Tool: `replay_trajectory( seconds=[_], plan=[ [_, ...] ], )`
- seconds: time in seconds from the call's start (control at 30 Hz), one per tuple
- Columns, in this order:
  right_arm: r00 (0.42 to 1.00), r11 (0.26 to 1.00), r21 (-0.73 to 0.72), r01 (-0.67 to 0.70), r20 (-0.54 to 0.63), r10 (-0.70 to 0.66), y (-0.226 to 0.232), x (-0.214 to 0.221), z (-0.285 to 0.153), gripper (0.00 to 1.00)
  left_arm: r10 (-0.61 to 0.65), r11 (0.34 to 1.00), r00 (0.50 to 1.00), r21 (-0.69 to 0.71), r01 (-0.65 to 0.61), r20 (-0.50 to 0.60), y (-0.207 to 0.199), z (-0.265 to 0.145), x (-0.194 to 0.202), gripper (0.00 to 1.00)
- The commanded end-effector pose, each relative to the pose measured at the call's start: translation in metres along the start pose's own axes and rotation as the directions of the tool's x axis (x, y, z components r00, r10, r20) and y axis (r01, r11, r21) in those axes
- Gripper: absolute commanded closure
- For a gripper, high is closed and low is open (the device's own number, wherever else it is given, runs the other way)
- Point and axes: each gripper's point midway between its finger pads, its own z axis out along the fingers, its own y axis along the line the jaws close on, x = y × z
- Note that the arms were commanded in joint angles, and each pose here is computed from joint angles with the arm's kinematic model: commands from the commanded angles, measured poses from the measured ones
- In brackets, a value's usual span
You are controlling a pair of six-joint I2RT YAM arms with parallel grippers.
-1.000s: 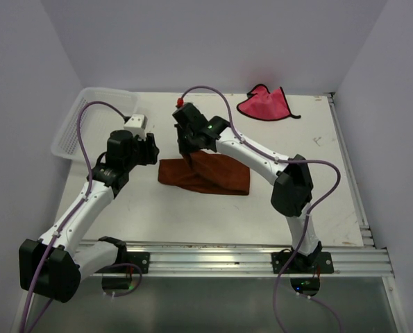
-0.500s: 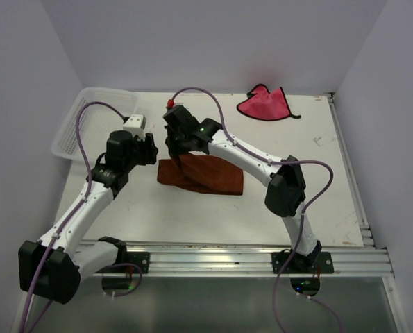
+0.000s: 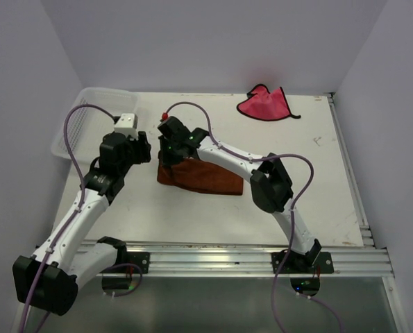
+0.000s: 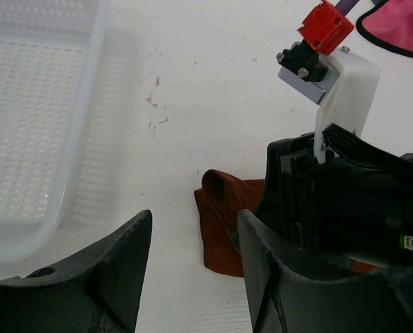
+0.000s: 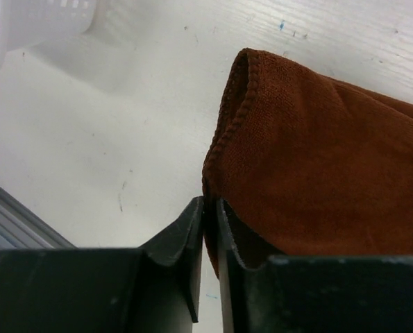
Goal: Roll the towels
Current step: Fold the towel
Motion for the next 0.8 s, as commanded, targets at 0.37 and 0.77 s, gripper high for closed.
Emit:
replay_trajectory(
  seconds=[0.37,0.77],
  plan=[
    [0.993,0.994,-0.091,-0.061,0.095,0.069,-0.01,-0.04,-0.058,0.48,-0.016,0.997,0.998,-0.079,0.021,0.065,0.015,-0.011,-0.01,0.43],
    [0.965,0.945,0.22,-0.242,0.156,0.211,-0.227,-0.031,-0.102,0.95,-0.049,0.995,0.997,0.087,0.054,-0.051,-0.019,0.02,0.016,0.55]
  ],
)
